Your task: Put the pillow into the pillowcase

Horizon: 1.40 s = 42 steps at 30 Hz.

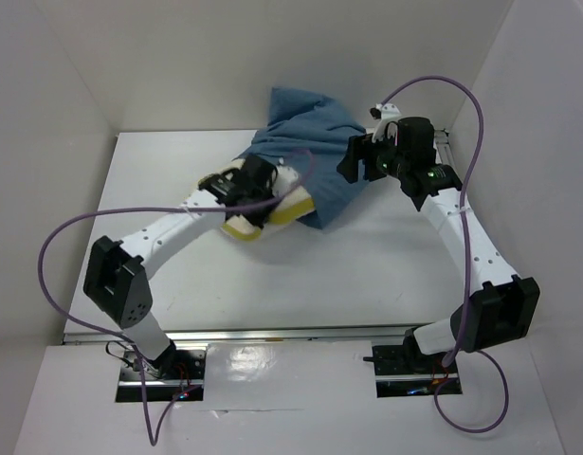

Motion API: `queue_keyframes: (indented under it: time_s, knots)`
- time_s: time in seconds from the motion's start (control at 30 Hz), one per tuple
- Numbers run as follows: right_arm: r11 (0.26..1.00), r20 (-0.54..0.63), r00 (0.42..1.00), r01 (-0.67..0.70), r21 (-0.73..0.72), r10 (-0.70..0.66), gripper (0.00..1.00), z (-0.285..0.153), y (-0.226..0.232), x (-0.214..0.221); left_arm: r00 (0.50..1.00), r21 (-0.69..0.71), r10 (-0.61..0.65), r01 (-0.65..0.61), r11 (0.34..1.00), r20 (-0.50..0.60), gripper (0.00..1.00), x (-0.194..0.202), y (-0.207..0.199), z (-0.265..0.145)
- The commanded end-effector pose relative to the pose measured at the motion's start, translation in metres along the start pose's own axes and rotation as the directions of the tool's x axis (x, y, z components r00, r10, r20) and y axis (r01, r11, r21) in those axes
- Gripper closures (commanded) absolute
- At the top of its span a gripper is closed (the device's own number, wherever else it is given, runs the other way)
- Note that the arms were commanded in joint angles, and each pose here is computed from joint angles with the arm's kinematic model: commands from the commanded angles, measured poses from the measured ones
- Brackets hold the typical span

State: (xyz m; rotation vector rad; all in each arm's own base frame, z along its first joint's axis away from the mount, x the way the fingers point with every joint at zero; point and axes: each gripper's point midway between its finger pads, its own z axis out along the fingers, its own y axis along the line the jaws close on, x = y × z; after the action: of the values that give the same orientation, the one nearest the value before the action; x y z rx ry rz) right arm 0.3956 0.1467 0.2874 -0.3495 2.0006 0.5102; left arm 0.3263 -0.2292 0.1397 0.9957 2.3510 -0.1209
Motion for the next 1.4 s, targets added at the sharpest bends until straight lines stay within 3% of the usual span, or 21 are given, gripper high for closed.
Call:
queue_keyframes:
  time_s: [0.0, 0.03, 0.07, 0.2, 0.53, 0.77, 0.9, 0.93, 1.07, 1.13, 1.2, 1.37]
  knots:
    - [0.997, 0.024, 1.000, -0.013, -0.077, 0.015, 0.16, -0.015, 0.017, -0.005, 0.951, 0.171, -0.155, 0.111, 0.979, 0.269, 1.00, -0.090, 0.017, -0.061]
    - [0.996, 0.023, 1.000, -0.013, -0.088, 0.015, 0.17, -0.015, 0.019, -0.004, 0.952, 0.212, -0.156, 0.101, 0.972, 0.263, 1.00, -0.098, 0.011, -0.063]
    - [0.995, 0.014, 1.000, -0.016, -0.096, 0.018, 0.18, -0.012, 0.020, -0.002, 0.928, 0.224, -0.172, 0.100, 0.969, 0.330, 1.00, -0.124, 0.019, -0.084]
    - [0.995, 0.027, 1.000, 0.002, -0.099, 0.001, 0.18, -0.010, 0.019, -0.011, 0.902, 0.292, -0.206, 0.094, 0.952, 0.378, 1.00, -0.154, 0.025, -0.106]
    - [0.998, 0.051, 0.997, 0.056, 0.033, -0.058, 0.13, 0.033, -0.010, -0.015, 0.892, 0.331, -0.203, 0.065, 0.941, 0.403, 1.00, -0.151, 0.015, -0.130]
    - [0.993, 0.055, 0.994, 0.093, 0.073, -0.097, 0.31, 0.061, -0.024, -0.019, 0.894, 0.324, -0.200, 0.066, 0.944, 0.401, 1.00, -0.142, 0.016, -0.134]
    - [0.994, 0.076, 0.991, 0.110, 0.014, -0.111, 0.95, 0.067, -0.007, -0.028, 0.898, 0.318, -0.201, 0.073, 0.945, 0.392, 1.00, -0.138, 0.017, -0.132]
    - [0.993, 0.093, 0.989, 0.116, -0.004, -0.116, 1.00, 0.063, -0.001, -0.039, 0.901, 0.320, -0.203, 0.076, 0.944, 0.384, 1.00, -0.135, 0.016, -0.129]
    - [0.953, 0.148, 0.980, 0.170, -0.252, -0.136, 1.00, 0.040, 0.082, -0.075, 0.897, 0.282, -0.200, 0.088, 0.955, 0.395, 1.00, -0.137, 0.024, -0.126]
    - [0.885, 0.179, 0.975, 0.200, -0.421, -0.135, 1.00, 0.013, 0.150, -0.092, 0.887, 0.246, -0.195, 0.096, 0.964, 0.418, 1.00, -0.144, 0.032, -0.124]
    - [0.804, 0.127, 0.985, 0.170, -0.570, -0.118, 1.00, -0.001, 0.205, -0.083, 0.876, 0.220, -0.204, 0.116, 0.969, 0.437, 1.00, -0.152, 0.049, -0.117]
    - [0.650, 0.091, 0.990, 0.139, -0.747, -0.108, 1.00, -0.041, 0.275, -0.084, 0.834, 0.181, -0.255, 0.189, 0.965, 0.489, 1.00, -0.173, 0.087, -0.124]
